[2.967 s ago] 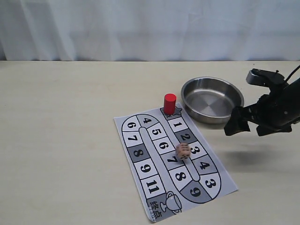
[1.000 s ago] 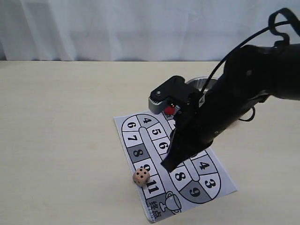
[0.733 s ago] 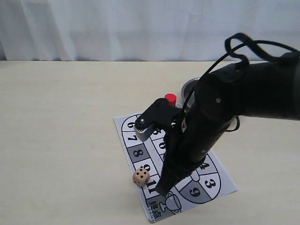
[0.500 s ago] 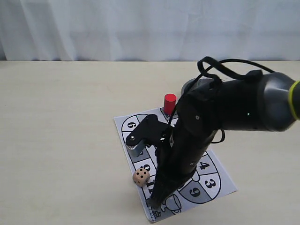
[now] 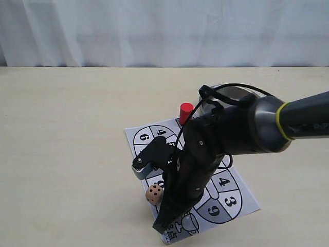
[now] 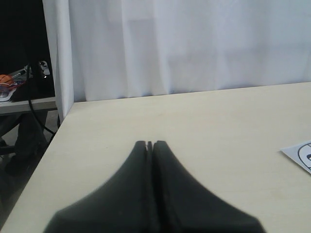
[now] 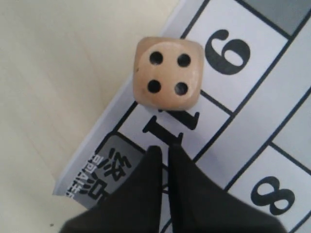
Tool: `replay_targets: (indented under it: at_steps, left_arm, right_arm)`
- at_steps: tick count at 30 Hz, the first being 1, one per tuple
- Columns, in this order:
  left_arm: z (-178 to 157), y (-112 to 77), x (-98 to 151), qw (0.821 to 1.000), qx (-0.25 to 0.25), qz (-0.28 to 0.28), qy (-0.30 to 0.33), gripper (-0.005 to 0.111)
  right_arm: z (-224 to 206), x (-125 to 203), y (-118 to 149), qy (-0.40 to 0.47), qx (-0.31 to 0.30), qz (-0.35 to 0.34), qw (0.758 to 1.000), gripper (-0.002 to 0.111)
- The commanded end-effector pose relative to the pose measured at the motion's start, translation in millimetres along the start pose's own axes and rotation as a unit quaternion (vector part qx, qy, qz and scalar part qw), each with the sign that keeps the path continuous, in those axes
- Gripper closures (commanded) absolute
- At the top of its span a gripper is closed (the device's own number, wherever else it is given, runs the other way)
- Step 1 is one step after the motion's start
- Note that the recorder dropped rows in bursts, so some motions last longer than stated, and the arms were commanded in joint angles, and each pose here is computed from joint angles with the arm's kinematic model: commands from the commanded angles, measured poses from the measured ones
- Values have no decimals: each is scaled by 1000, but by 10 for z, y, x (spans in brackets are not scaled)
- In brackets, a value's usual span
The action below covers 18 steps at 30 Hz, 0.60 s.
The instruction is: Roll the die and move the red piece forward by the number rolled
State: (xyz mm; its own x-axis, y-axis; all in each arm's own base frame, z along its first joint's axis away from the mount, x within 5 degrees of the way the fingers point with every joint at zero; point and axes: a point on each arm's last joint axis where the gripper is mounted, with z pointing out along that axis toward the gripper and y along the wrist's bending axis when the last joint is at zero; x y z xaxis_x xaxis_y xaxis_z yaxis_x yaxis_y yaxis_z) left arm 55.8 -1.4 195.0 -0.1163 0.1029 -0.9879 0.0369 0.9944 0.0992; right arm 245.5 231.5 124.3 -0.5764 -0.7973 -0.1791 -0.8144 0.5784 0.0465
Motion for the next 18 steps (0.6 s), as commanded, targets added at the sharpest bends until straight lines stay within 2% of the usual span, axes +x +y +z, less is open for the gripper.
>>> replay_targets:
  at_steps: [1, 18]
  left_arm:
    - [0, 0, -5, 1000, 0, -4, -6, 107]
    - [0, 0, -5, 1000, 0, -4, -6, 107]
  right_arm:
    - [62, -26, -13, -8, 6, -8, 1000, 104]
    - [118, -21, -18, -4, 5, -6, 1000, 104]
